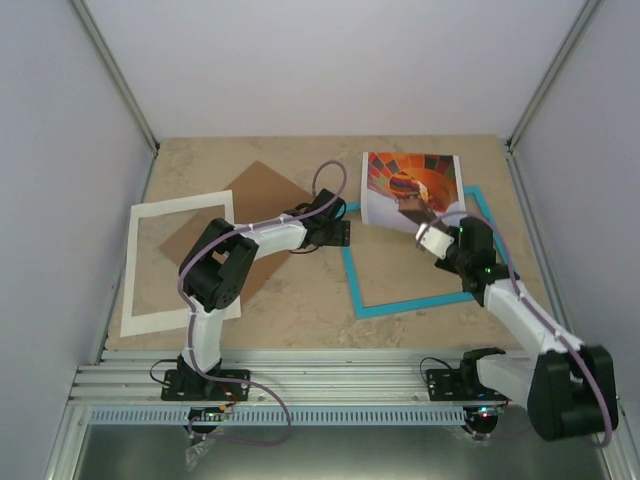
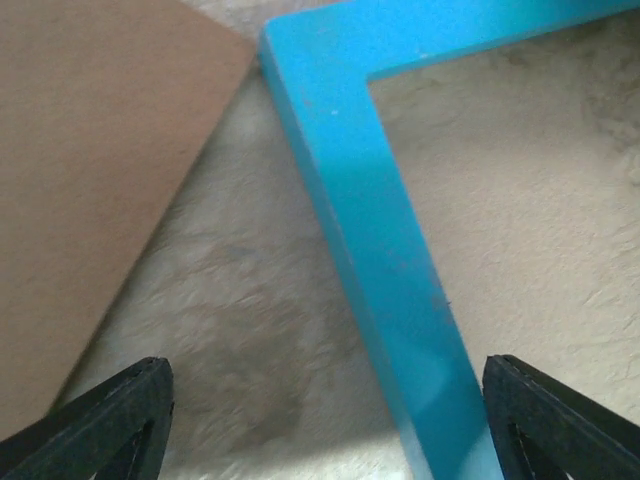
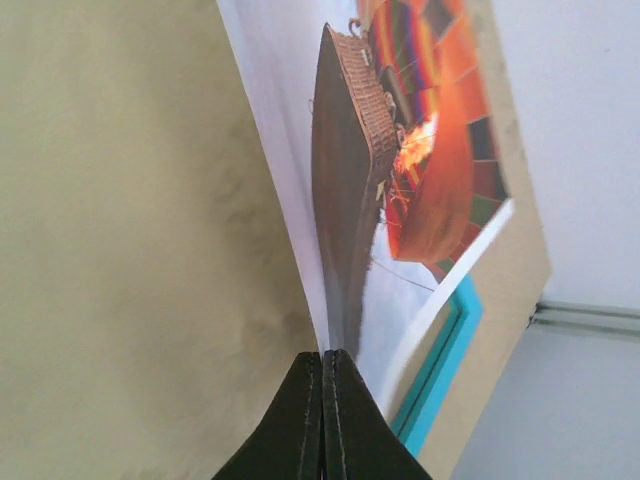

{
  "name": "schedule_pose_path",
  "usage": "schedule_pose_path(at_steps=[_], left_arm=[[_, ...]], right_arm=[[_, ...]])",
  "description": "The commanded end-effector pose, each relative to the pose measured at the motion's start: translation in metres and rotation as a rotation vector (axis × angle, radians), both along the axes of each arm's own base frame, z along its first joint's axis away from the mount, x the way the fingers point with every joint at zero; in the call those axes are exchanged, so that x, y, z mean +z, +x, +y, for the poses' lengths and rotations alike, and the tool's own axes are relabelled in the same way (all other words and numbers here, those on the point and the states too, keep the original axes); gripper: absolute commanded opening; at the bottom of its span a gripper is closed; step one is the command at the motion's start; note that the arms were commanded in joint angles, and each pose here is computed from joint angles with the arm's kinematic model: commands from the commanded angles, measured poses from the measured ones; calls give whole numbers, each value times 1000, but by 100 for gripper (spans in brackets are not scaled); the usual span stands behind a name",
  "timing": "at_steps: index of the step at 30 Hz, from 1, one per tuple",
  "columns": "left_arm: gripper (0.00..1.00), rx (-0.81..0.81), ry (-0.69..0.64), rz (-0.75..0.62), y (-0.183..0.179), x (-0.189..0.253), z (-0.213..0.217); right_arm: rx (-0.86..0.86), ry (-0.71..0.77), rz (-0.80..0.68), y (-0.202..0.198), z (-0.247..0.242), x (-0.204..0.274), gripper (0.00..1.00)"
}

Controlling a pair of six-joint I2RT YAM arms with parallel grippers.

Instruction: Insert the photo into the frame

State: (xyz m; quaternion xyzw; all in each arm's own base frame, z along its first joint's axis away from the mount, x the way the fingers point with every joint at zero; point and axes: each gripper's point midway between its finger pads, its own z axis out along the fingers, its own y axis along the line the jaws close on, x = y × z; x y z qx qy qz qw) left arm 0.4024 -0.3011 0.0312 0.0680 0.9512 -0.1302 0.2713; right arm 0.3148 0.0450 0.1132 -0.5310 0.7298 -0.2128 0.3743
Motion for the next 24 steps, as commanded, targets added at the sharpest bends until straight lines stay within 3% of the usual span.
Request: schedule_pose_path(at_steps=[1, 9, 16, 21, 24], left_arm=[[87, 87, -68, -40, 13, 31, 28], [92, 83, -66, -154, 17, 76, 58], [99, -203, 14, -209, -14, 98, 59], [99, -445, -5, -312, -55, 131, 55], [99, -584, -108, -248, -79, 140, 33]], right_arm=[[-61, 177, -115, 53, 21, 44, 0], [-17, 318, -24, 96, 93, 51, 0], [23, 386, 133, 120, 156, 22, 2], [86, 498, 299, 111, 192, 13, 39], [142, 565, 403, 97, 205, 17, 59]])
